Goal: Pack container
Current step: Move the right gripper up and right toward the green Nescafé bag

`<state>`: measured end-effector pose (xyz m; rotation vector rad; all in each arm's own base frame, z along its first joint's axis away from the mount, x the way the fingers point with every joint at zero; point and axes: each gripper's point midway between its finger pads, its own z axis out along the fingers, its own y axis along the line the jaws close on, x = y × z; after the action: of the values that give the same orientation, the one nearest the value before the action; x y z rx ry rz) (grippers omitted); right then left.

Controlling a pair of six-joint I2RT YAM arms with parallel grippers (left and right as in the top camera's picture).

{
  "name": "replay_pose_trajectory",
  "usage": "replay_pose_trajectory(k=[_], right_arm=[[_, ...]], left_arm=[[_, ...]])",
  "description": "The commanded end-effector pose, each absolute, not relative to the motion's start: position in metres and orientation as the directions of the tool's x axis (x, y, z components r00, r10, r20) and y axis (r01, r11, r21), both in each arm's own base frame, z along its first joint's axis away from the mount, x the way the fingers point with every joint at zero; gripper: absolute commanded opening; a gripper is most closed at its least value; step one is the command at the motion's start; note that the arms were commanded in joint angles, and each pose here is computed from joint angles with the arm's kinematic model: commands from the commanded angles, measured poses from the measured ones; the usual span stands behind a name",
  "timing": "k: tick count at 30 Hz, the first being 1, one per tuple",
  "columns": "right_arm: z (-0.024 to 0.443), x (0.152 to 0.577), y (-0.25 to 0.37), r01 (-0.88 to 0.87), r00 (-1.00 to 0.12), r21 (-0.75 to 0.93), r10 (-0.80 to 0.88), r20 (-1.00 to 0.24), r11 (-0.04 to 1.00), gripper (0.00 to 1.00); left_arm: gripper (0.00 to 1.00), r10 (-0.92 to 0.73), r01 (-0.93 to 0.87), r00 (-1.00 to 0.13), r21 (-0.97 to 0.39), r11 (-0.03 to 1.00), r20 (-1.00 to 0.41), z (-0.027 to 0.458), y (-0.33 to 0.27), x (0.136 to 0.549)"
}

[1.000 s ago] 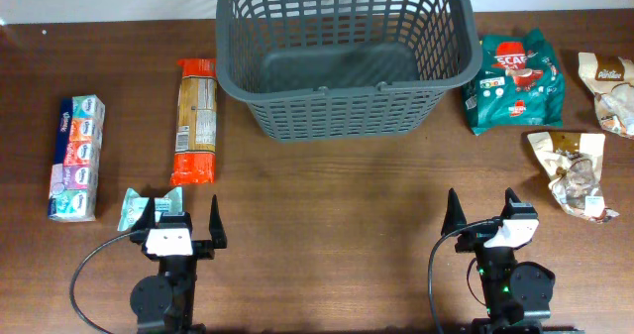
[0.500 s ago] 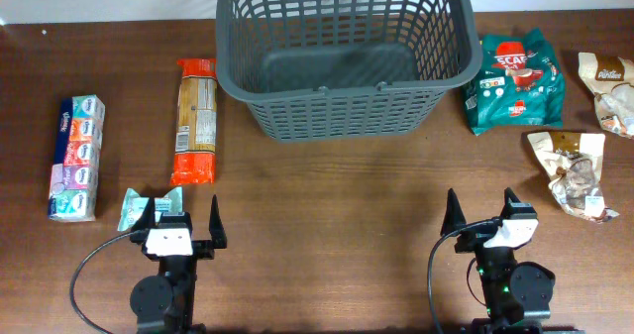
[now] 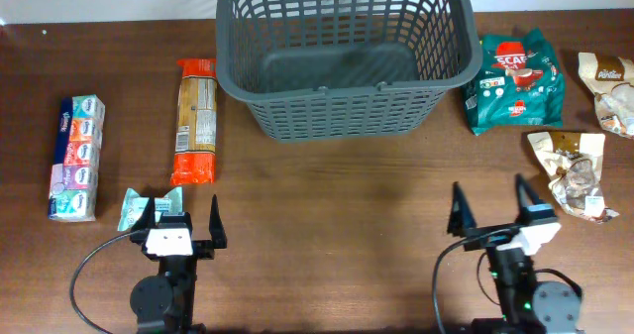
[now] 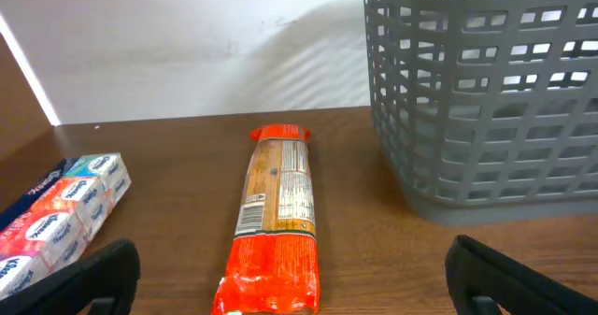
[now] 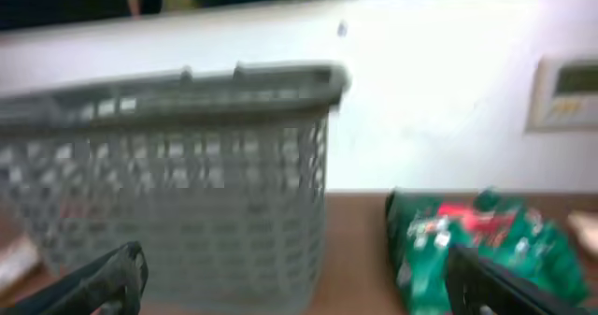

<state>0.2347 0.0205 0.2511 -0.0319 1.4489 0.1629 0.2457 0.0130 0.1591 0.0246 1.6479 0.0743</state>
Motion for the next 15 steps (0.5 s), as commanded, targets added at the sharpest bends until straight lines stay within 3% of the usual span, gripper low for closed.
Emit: replay_pose_trajectory(k=[1,6,10,15], right_arm=[[0.287,0.237,0.001,-0.018,0.148,0.078,0.080,-0.986,0.997,0.99],[0.335,0.275,-0.022,0.124,0.076,-0.044,-0.054,-0.996,0.991,0.99],[0.370,0.325,-0.055,0.297,-0.102,-0.228,-0.206,-0.973,0.927,0.99],[0.418,0.382,-0.079,0.398,-0.242,-0.298,-0.214,-0.946,0.867,0.99]], left_arm=[[0.99,0.077,-0.034,-0.077,0.080,0.996,-0.994,0.157,0.014,0.246],[0.99,0.077,-0.033,-0.077,0.080,0.996,-0.994,0.157,0.014,0.246],[0.99,0.077,-0.033,-0.077,0.080,0.996,-0.994,0.158,0.014,0.246],[0.99,0.077,-0.033,-0.077,0.080,0.996,-0.994,0.157,0.014,0.246]])
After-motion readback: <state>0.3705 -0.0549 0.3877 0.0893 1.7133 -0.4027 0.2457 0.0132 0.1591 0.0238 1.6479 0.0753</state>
